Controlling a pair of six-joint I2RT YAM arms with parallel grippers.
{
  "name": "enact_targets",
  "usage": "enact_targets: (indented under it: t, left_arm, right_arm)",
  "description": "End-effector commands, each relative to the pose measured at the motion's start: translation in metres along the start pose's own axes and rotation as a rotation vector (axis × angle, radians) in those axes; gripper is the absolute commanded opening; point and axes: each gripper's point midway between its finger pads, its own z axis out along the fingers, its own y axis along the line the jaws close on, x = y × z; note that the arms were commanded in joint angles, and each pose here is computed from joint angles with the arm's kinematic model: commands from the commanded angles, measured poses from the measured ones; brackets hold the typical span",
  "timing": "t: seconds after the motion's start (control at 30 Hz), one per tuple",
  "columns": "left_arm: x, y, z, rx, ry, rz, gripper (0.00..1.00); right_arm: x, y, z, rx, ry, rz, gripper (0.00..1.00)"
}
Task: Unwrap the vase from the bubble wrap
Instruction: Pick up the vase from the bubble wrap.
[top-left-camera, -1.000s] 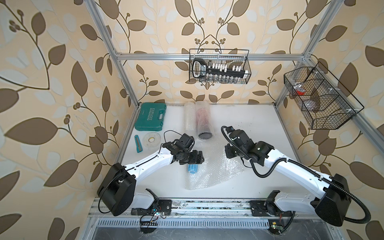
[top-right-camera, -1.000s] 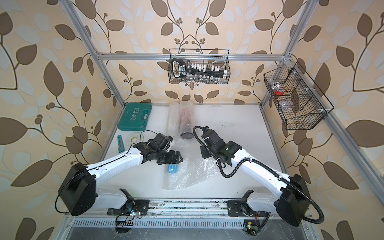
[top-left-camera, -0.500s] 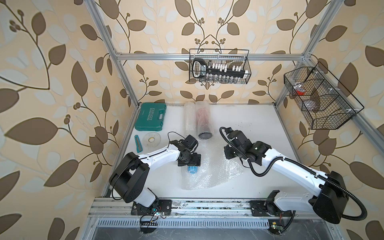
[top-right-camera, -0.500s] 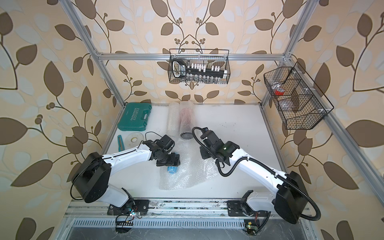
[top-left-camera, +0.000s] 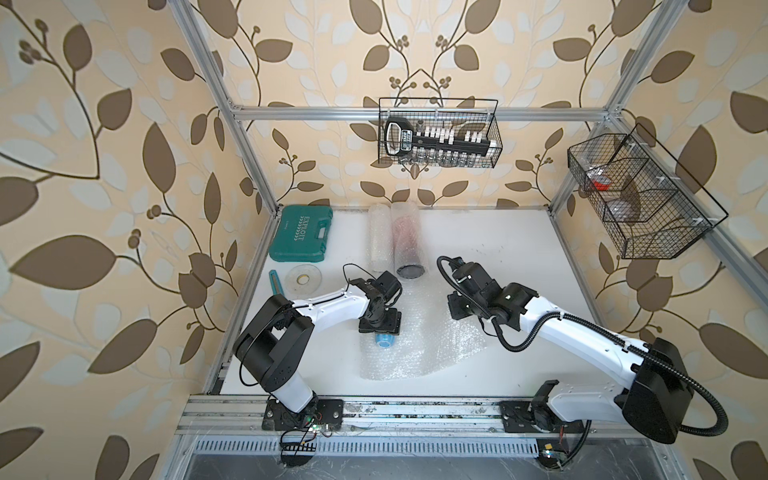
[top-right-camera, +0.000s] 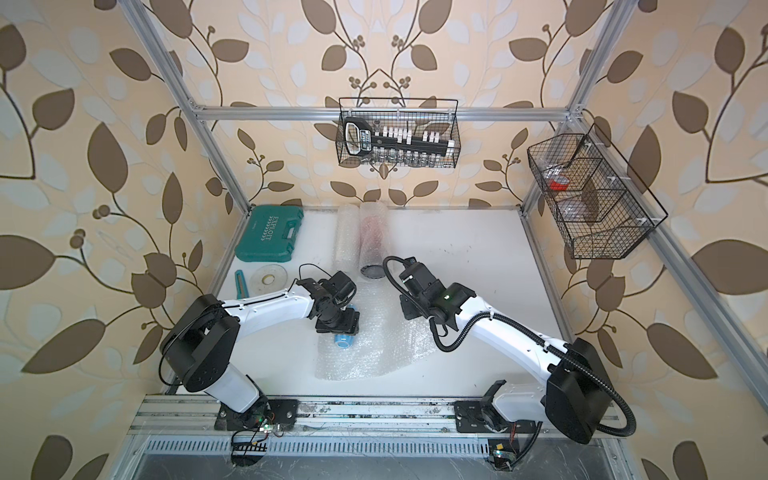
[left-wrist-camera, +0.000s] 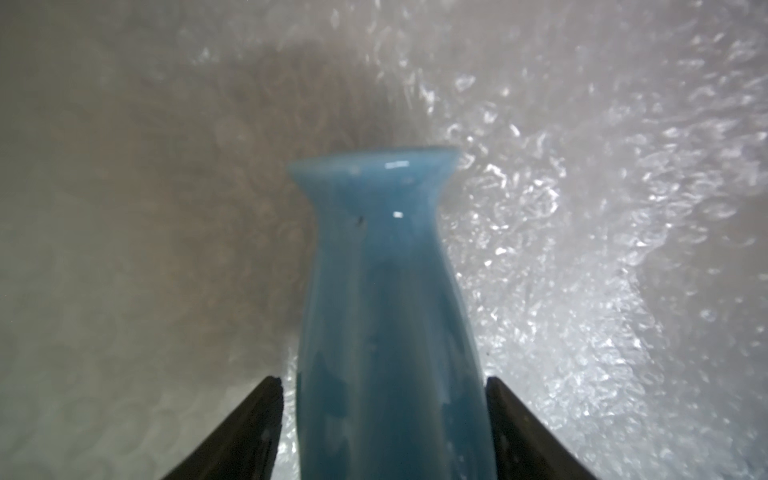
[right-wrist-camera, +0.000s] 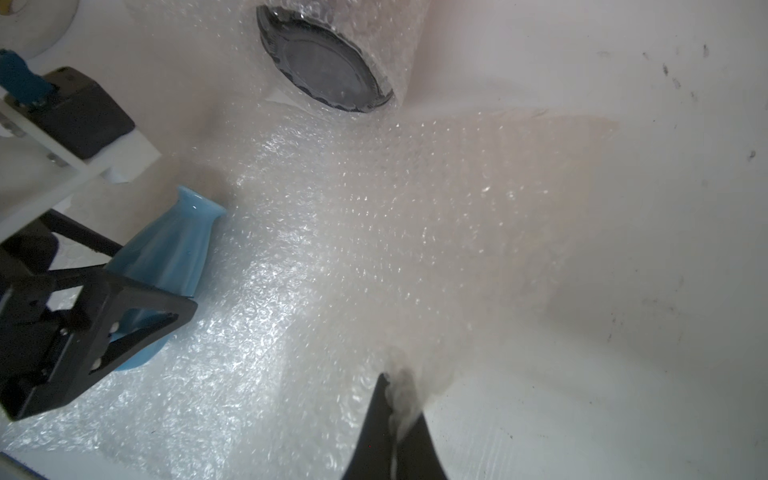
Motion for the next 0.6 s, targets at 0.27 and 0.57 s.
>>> enact_targets:
  t: [0.27, 0.57]
  left_arm:
    - [0.001, 0.0, 0.0, -0.017, -0.003, 0.021, 0.54]
    - [-0.011, -0.009, -0.015, 0.045, -0.111, 0.059, 0.54]
  right_arm:
    - [0.014, -0.03, 0.009, 0.166, 0.03, 0.025, 0.31]
    - [0.022, -0.068, 0.01, 0.275, 0.032, 0.142, 0.55]
